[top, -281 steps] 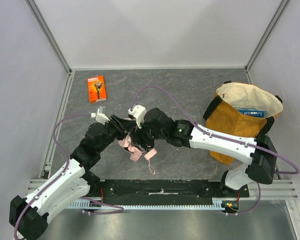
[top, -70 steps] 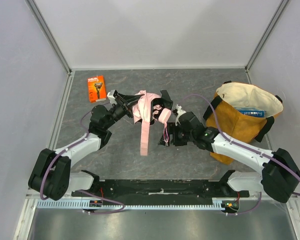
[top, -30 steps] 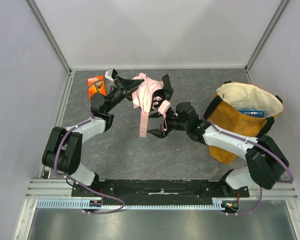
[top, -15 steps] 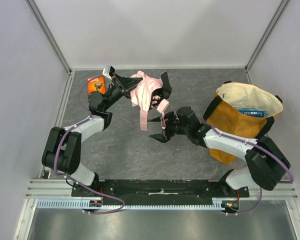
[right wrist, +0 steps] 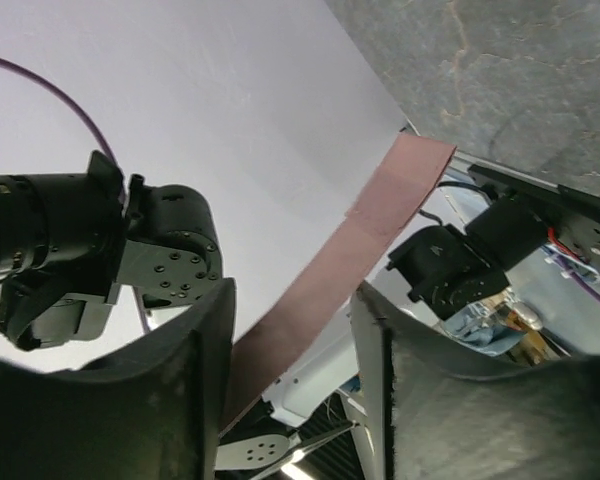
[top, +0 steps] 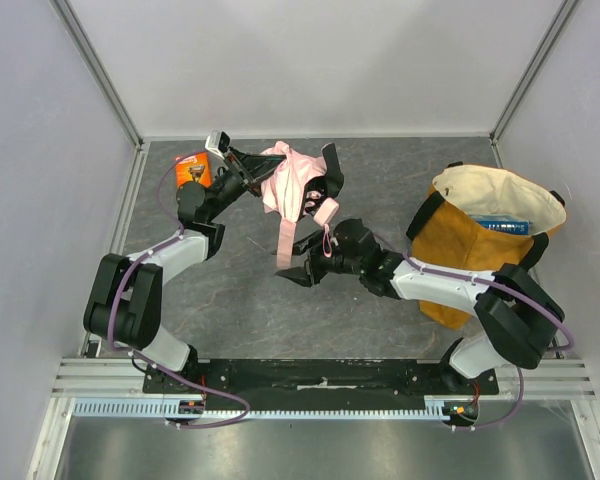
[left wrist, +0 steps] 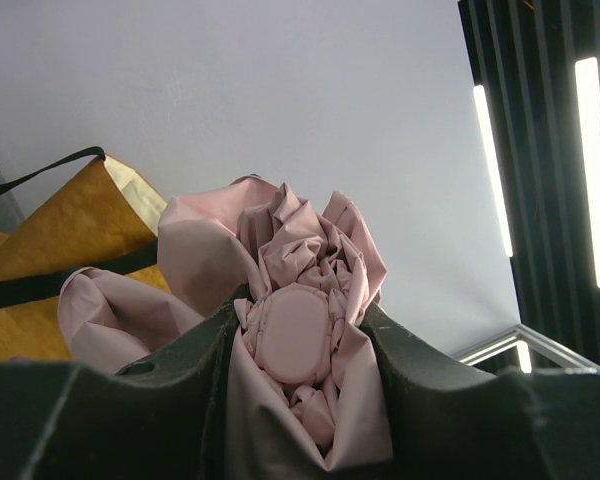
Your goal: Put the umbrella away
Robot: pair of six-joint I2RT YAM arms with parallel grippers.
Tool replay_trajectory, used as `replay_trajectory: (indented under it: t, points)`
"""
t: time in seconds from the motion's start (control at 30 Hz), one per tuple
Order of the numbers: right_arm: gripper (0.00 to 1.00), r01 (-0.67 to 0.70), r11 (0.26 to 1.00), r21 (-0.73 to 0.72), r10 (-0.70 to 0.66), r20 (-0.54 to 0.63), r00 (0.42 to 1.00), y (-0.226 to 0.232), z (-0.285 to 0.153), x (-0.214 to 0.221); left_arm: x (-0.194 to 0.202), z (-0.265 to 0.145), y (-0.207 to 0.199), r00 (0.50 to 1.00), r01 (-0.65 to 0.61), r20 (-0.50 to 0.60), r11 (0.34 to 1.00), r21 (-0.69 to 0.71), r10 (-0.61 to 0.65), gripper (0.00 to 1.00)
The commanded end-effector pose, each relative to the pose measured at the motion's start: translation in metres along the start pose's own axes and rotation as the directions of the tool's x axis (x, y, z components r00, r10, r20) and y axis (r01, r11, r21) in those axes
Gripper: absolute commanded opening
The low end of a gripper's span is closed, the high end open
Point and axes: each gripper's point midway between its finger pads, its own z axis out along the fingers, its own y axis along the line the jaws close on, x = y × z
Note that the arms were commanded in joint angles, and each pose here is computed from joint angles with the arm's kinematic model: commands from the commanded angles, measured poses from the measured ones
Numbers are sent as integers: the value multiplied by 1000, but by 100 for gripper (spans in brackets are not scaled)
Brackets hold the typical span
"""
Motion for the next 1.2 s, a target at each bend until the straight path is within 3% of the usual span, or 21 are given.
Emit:
replay_trajectory:
  t: [0.0,0.03,0.13,0.17,0.27,0.37,0.47,0.63,0.7,0.8,1.0,1.1,1.17]
  points:
    - [49,-206,971,-123,205,-28,978,42,0,6,6,1,-43,995,-101,-14,989,111,104,2]
    - [45,-207,970,-127,205,-22,978,41,0,4,7,0,-43,995,-94,-17,989,111,96,2]
    - [5,-219,956,-197,216,-36,976,41,-2,-3,9,-4,-48,998,-56,-16,990,133,59,2]
    - [0,-219,946,-240,221,-20,975,42,-1,-11,10,-5,-49,999,-36,-16,990,136,39,2]
    - [0,-165,921,-352,175,-4,985,54,-4,-26,15,-12,-60,998,44,-41,983,179,-38,2]
    - [0,34,904,-426,-3,73,997,80,-5,-45,26,-22,-65,986,158,-87,970,187,-144,2]
    - [0,273,847,-456,-202,200,959,105,-5,-70,39,-32,-58,966,242,-127,963,115,-227,2]
    - [0,599,660,-454,-433,422,797,140,-14,-93,59,-40,-44,933,330,-142,943,-33,-332,2]
    - [0,702,507,-501,-500,492,712,158,-24,-88,65,-41,-38,912,370,-152,924,-96,-381,2]
    - [0,838,293,-460,-628,568,532,176,-27,-79,75,-46,-32,891,394,-160,898,-197,-426,2]
    - [0,953,24,-301,-708,668,229,223,-61,-56,88,-70,14,866,433,-18,767,-474,-500,2]
    - [0,971,-59,-233,-748,655,112,227,-69,-48,91,-85,40,867,434,62,689,-580,-494,2]
    - [0,973,-93,-210,-757,650,68,224,-74,-40,93,-97,59,871,427,117,617,-661,-477,2]
